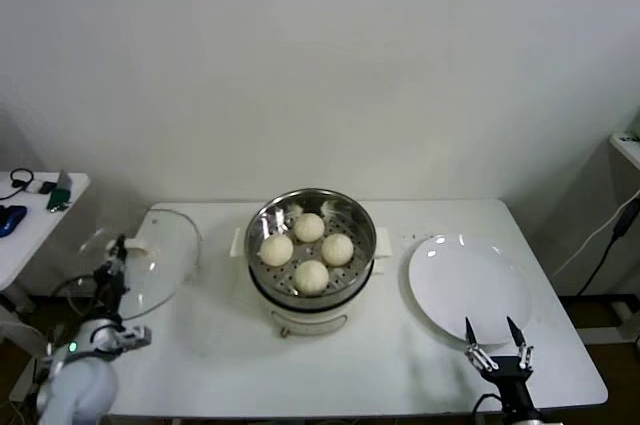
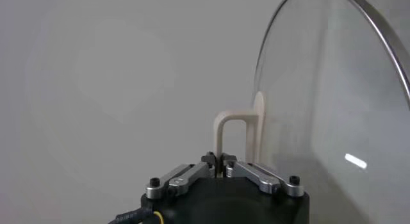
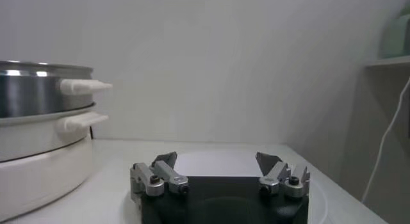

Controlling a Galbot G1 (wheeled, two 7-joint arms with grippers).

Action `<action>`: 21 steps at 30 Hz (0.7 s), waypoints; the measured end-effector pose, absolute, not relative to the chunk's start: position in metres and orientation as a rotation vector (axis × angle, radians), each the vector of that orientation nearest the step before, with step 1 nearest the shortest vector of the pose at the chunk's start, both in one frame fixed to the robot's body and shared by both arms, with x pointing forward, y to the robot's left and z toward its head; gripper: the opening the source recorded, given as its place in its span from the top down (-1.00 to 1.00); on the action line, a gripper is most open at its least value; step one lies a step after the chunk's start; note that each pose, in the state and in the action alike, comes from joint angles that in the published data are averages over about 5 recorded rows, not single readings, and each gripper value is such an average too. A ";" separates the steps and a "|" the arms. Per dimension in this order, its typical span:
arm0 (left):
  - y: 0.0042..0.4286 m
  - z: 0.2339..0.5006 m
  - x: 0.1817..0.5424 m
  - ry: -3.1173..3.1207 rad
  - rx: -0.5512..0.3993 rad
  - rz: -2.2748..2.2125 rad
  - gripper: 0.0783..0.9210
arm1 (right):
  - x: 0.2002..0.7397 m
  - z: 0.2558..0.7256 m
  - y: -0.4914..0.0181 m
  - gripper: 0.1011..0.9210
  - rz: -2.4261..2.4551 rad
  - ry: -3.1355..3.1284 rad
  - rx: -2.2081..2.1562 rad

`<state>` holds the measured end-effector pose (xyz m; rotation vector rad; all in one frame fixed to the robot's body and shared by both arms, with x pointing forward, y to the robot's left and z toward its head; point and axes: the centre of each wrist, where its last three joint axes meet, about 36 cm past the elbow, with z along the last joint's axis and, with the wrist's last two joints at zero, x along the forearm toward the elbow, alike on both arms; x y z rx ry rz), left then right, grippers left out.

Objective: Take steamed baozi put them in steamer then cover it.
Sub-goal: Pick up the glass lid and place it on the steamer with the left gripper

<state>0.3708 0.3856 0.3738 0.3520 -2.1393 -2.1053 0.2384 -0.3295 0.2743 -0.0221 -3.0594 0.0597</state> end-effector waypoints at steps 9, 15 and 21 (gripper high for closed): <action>0.313 0.452 0.383 -2.240 0.428 -2.024 0.86 | 0.242 0.274 -0.326 -0.76 0.101 -3.057 -0.025; 0.250 0.467 0.386 -2.298 0.341 -2.004 0.86 | 0.245 0.272 -0.325 -0.76 0.113 -3.062 -0.015; 0.184 0.471 0.391 -2.343 0.218 -2.011 0.86 | 0.246 0.269 -0.328 -0.76 0.125 -3.066 -0.014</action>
